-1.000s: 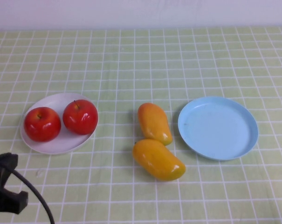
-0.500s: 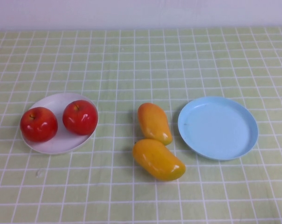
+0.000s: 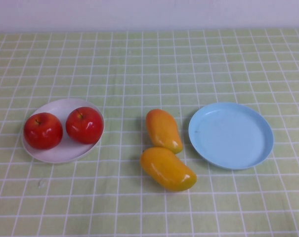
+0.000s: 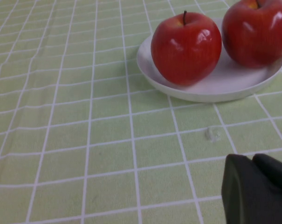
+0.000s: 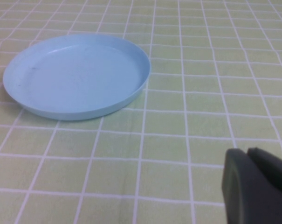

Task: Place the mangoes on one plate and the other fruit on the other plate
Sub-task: Put another type of fruit in the right plate

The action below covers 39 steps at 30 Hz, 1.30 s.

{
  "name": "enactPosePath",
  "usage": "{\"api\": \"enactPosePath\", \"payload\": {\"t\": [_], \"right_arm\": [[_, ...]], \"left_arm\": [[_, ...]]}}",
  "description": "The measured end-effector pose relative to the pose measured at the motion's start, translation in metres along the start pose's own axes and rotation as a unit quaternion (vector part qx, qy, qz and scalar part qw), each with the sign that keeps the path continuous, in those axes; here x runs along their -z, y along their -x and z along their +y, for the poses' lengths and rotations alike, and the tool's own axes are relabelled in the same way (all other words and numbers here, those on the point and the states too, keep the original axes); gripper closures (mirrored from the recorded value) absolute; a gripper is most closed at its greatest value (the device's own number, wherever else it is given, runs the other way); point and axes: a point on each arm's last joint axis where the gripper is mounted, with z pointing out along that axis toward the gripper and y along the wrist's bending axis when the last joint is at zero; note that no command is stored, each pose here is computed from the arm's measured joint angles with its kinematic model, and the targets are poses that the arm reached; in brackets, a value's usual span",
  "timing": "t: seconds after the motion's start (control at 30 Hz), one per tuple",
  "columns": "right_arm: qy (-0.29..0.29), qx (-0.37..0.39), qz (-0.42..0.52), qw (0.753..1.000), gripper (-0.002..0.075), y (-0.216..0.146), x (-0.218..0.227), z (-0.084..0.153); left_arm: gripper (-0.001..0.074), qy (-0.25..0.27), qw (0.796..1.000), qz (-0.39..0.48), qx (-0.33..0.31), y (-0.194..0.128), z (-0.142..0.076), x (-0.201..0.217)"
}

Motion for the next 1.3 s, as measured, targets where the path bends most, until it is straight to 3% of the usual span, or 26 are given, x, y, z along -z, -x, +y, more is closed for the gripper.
{"api": "enactPosePath", "payload": {"t": [0.97,1.1,1.3], "right_arm": [[-0.001,0.0,-0.009,1.0,0.0742,0.002,0.0,0.0],[0.014,-0.084,-0.081,0.993,0.0742,0.014,0.001,0.001],[0.022,-0.228,-0.169,0.959,0.0743,0.03,0.005,-0.003]], "left_arm": [[0.0732,0.0,1.0,-0.001,0.0,0.0,0.0,0.0],[0.0732,0.0,1.0,-0.001,0.0,0.0,0.0,0.0],[0.0732,0.0,1.0,-0.001,0.0,0.0,0.0,0.0]]}}
